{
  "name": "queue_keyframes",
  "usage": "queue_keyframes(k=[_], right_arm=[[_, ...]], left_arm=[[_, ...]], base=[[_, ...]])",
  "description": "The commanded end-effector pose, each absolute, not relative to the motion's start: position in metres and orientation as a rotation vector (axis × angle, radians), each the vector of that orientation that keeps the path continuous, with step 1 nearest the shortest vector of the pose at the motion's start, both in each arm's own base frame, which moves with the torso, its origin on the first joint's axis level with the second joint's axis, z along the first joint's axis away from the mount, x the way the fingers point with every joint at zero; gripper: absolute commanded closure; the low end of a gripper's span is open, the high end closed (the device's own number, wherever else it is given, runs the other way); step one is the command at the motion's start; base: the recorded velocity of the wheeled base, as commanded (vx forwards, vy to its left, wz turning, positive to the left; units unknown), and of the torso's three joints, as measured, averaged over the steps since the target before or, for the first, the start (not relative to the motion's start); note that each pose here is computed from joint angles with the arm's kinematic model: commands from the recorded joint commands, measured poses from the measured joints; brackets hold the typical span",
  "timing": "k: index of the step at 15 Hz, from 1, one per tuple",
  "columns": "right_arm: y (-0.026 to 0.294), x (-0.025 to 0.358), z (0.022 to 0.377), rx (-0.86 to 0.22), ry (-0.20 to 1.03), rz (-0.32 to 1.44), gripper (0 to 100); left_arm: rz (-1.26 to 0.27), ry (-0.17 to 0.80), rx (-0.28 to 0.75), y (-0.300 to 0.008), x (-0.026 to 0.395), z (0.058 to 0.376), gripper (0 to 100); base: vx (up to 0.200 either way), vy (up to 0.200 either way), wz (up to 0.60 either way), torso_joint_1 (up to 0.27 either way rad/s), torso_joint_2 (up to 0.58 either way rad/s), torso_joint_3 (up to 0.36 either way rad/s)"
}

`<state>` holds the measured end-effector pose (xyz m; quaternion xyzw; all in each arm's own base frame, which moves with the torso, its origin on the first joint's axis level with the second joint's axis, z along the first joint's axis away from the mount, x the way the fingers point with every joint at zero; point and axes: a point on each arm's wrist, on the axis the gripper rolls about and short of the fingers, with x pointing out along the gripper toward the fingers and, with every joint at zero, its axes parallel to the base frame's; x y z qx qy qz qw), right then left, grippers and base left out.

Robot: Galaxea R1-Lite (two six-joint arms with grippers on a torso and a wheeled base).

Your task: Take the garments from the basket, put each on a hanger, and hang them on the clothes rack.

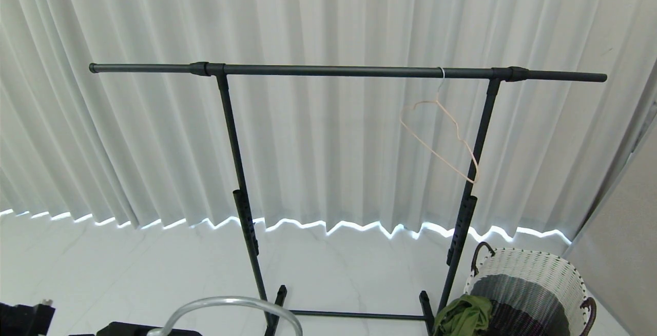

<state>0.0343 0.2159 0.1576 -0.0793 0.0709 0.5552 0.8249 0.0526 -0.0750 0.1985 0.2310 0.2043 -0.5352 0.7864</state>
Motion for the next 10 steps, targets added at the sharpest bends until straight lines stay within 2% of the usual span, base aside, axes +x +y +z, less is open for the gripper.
queue_keyframes(k=[1,5,7,8,10], right_arm=[[0.222,0.035,0.157,-0.167,0.149,1.179,100],[0.228,0.036,0.163,-0.149,0.133,1.179,100],[0.229,0.036,0.163,-0.146,0.131,1.179,100],[0.230,0.036,0.165,-0.139,0.127,1.178,100],[0.232,0.037,0.170,-0.118,0.116,1.176,100]], left_arm=[[-1.147,0.471,0.472,-0.076,0.053,0.197,0],[-1.116,0.454,0.358,-0.079,0.056,0.202,0],[-1.118,0.461,0.364,-0.078,0.055,0.197,0],[-1.119,0.471,0.370,-0.077,0.054,0.193,100],[-1.119,0.466,0.368,-0.078,0.055,0.191,100]], base=[[0.000,0.000,0.00,0.000,0.00,0.000],[0.000,0.000,0.00,0.000,0.00,0.000],[0.000,0.000,0.00,0.000,0.00,0.000],[0.000,0.000,0.00,0.000,0.00,0.000],[0.000,0.000,0.00,0.000,0.00,0.000]])
